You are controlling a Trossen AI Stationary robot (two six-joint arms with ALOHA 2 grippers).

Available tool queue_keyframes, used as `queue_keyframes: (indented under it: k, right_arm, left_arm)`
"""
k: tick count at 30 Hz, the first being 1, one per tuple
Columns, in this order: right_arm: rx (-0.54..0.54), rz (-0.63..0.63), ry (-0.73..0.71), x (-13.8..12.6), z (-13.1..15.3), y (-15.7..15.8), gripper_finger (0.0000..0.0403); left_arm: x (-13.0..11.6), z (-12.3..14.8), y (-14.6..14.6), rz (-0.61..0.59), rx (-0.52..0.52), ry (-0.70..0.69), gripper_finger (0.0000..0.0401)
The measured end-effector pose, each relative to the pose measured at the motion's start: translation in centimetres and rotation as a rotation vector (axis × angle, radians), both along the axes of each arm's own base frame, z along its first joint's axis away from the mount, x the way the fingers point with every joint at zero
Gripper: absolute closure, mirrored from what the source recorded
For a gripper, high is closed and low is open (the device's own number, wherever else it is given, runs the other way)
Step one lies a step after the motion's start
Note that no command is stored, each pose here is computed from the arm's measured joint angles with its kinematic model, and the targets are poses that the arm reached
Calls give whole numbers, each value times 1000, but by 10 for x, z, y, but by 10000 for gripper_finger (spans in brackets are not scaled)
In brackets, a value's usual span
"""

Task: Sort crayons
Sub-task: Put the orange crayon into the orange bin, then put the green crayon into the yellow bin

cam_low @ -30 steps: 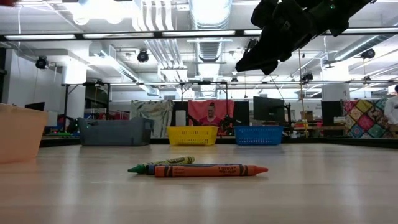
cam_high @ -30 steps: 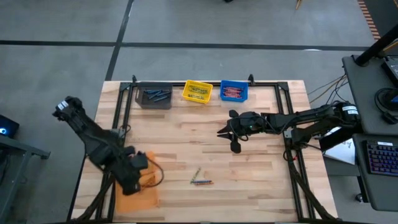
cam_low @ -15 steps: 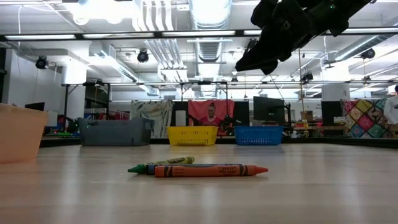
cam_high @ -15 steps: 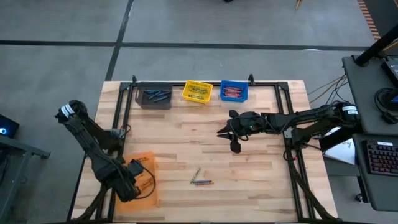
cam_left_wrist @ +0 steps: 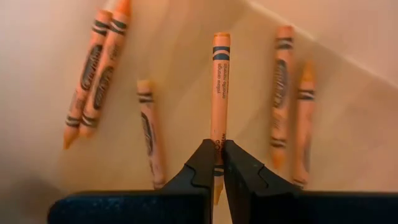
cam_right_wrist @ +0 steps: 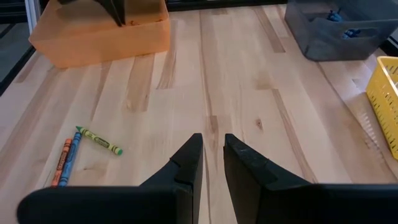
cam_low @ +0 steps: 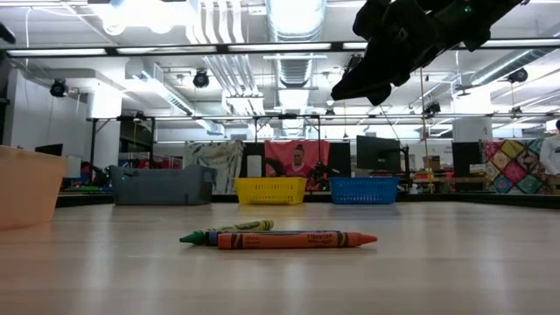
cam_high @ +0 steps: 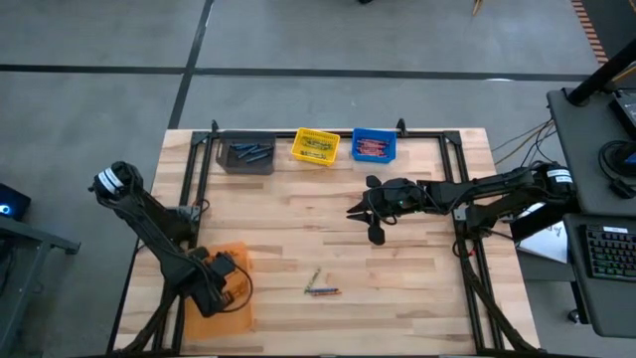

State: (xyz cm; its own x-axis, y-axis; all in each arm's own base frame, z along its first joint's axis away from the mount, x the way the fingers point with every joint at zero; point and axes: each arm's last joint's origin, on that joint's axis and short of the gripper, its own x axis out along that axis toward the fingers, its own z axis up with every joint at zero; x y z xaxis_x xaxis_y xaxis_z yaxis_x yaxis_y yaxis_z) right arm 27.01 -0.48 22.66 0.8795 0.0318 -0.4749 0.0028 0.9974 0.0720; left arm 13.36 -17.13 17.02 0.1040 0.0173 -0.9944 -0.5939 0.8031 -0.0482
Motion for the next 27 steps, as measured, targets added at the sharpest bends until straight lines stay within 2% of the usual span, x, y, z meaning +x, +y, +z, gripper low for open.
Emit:
queue_keyframes:
  k: [7, 18, 24, 27]
  right_arm:
    - [-1, 0, 0, 0, 0, 0, 346]
    - [-1, 0, 0, 0, 0, 0, 346]
    - [18, -10, 0, 0, 0, 0, 346]
    - [38, -20, 0, 0, 0, 0, 346]
  left_arm:
    - [-2, -7, 5, 3, 52, -32, 398]
    - [0, -5, 5, 24, 50, -43, 350]
    - [9, 16, -3, 4, 26, -71, 342]
    - [18, 35, -4, -25, 55, -114, 344]
